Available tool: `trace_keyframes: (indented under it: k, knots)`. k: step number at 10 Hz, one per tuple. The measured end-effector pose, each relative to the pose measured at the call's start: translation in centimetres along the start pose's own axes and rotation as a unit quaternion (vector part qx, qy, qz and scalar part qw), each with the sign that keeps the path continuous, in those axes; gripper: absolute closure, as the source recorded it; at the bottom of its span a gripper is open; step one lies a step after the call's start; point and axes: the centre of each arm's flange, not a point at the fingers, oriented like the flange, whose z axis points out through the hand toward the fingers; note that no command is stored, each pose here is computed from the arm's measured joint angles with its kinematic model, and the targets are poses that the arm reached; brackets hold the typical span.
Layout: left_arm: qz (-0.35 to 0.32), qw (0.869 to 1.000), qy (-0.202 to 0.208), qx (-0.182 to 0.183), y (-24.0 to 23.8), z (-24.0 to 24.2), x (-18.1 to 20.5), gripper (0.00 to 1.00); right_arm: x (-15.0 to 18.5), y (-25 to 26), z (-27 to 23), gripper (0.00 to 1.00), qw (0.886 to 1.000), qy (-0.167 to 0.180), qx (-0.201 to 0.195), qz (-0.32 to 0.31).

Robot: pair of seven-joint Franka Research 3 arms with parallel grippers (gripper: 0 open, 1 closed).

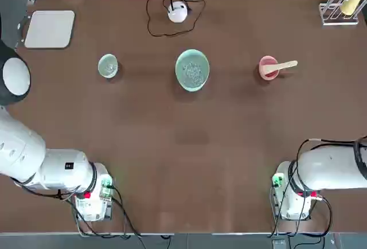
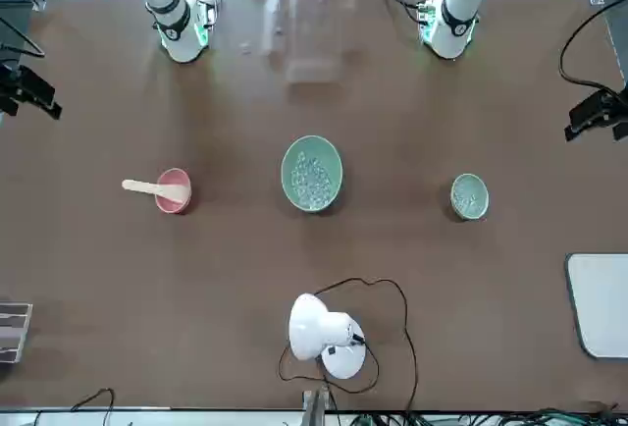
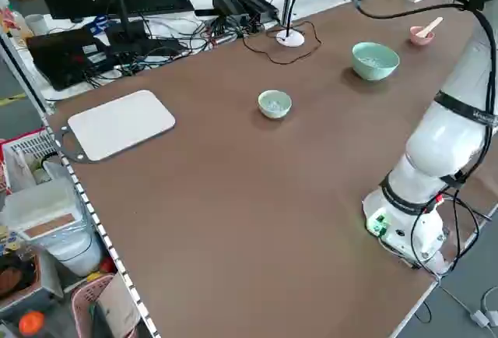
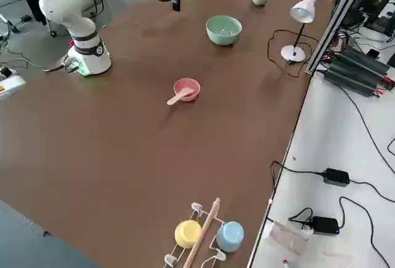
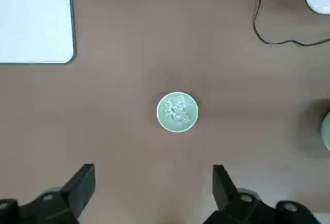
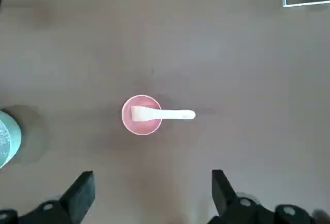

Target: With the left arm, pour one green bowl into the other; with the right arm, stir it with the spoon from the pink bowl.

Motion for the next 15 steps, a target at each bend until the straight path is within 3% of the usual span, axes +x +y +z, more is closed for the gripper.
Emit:
trace_keyframes:
  k: [4, 6, 9, 13, 15]
  knots:
    - [-0.002, 1.0, 0.006, 0.0, -0.2, -0.7, -0.4, 0.0, 0.0, 0.1, 0.0, 0.0, 1.0, 0.0, 0.0, 0.001]
    - [-0.012, 1.0, -0.004, -0.018, -1.3, 0.1, -0.4, 0.0, 0.0, 0.7, 0.0, 0.0, 1.0, 0.0, 0.023, 0.011]
    - [-0.042, 0.997, -0.027, -0.053, -5.0, 4.7, 0.3, 0.0, 0.1, 5.1, 0.3, 0.0, 0.991, 0.002, 0.123, 0.057]
    - [-0.057, 0.996, -0.041, -0.057, -5.5, 14.7, 0.1, 0.02, 2.3, 10.5, 7.8, 0.0, 0.956, -0.041, 0.289, 0.037]
    - [-0.043, 0.997, -0.041, -0.046, -4.7, 19.3, -1.6, 0.03, 2.5, 13.1, 12.4, 0.0, 0.939, -0.046, 0.342, -0.005]
